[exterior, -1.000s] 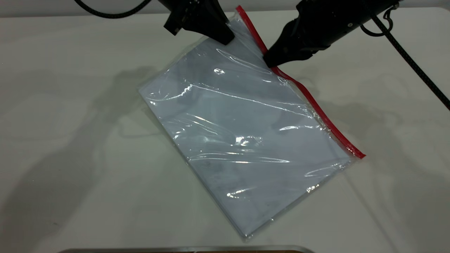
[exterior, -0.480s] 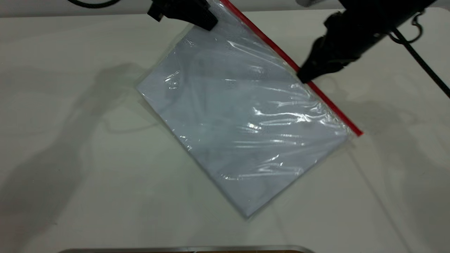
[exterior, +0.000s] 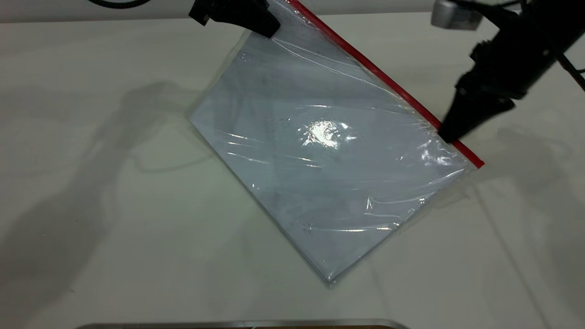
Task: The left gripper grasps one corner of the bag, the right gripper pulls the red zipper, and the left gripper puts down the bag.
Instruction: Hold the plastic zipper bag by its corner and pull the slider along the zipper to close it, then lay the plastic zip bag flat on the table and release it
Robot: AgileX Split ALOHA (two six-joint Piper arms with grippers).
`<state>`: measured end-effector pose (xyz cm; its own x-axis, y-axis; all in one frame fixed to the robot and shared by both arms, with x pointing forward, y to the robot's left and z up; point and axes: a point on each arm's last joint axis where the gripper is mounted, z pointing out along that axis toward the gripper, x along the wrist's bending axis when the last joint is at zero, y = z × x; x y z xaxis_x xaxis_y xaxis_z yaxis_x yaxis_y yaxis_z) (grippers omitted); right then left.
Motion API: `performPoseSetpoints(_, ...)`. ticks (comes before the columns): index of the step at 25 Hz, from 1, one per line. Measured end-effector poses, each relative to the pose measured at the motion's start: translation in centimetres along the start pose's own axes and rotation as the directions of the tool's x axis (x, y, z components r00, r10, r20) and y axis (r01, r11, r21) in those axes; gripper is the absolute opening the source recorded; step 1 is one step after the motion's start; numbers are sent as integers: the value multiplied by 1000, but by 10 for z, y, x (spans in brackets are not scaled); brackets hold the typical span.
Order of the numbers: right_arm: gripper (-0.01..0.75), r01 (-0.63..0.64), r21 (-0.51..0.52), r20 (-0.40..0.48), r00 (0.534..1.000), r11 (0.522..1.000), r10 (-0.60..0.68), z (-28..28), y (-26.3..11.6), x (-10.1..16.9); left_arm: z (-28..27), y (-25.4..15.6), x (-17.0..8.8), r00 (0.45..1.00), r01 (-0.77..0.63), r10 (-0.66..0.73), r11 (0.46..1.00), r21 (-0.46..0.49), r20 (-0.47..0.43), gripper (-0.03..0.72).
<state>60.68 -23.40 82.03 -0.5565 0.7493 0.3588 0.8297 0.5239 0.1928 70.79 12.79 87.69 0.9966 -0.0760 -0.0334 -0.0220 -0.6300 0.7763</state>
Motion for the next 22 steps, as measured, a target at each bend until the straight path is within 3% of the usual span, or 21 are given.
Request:
performPoseSetpoints(3,63,-30,58,17,999,998,29,-1,-6,-3,0,0,0,1000,-1,1,1000,4,0,54)
performPoseSetpoints(7,91,-48,50,48,998,998,45,-1,-6,-6,1,-1,0,1000,-4,4,1000,17,3,56)
performPoseSetpoints(11,222,-70,15,58,996,997,69,-1,-3,-7,3,-2,-2,1000,-3,3,998,60,13,88)
performPoseSetpoints(14,368,-84,-14,71,994,996,85,-1,0,-8,7,-3,-3,998,53,-55,994,100,17,180)
performPoseSetpoints(17,490,-87,-67,128,987,994,95,-2,4,-14,6,-7,-2,991,133,-133,978,158,-15,327)
performPoseSetpoints(22,582,-75,-174,250,961,982,118,-6,13,-26,-7,-5,5,947,308,-272,921,237,-173,576)
